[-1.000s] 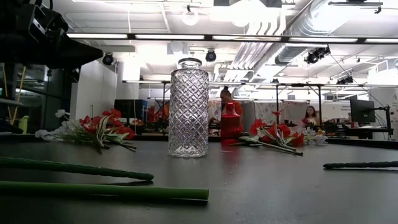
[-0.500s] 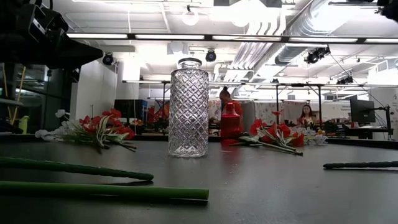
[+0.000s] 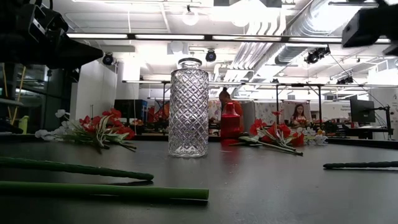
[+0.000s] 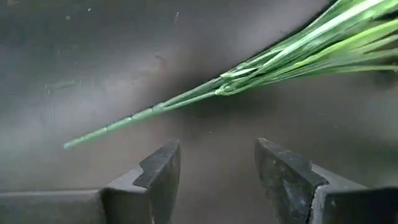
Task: Sort flowers into vase by color
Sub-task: Put the bottom white flowers into the right transparent vase
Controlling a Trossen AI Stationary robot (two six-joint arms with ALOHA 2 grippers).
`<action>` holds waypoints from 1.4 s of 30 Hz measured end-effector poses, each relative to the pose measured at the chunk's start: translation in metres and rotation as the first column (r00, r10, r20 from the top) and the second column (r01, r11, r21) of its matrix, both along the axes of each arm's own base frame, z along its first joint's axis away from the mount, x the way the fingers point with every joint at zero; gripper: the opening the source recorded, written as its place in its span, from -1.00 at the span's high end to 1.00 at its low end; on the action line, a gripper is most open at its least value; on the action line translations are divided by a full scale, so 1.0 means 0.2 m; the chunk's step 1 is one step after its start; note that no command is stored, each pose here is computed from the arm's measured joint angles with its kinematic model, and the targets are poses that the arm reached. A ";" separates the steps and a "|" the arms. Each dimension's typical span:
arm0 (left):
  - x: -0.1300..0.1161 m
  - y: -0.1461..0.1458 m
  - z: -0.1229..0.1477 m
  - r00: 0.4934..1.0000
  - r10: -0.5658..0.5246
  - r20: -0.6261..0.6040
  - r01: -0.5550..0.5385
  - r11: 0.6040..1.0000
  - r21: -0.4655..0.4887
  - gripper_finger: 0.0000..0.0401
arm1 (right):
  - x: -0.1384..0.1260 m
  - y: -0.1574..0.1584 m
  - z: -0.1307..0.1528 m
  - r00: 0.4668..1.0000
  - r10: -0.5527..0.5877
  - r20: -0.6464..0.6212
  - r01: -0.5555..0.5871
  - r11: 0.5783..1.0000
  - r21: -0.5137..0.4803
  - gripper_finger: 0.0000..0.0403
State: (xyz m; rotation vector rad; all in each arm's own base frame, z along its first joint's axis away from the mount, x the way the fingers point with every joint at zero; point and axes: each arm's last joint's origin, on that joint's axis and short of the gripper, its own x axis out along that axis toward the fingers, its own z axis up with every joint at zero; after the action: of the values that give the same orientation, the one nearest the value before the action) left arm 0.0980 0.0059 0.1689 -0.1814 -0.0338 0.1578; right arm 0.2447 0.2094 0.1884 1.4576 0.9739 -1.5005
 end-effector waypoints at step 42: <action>0.00 0.00 0.00 1.000 0.000 0.000 0.000 1.000 0.000 1.00 | 0.06 -0.21 -0.24 0.989 -0.142 0.025 0.140 0.986 0.088 0.09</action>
State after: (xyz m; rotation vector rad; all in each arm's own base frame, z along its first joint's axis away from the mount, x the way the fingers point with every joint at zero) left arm 0.0980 0.0060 0.1689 -0.1814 -0.0337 0.1580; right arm 0.2557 0.1671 0.1401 1.6364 0.9434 -1.5478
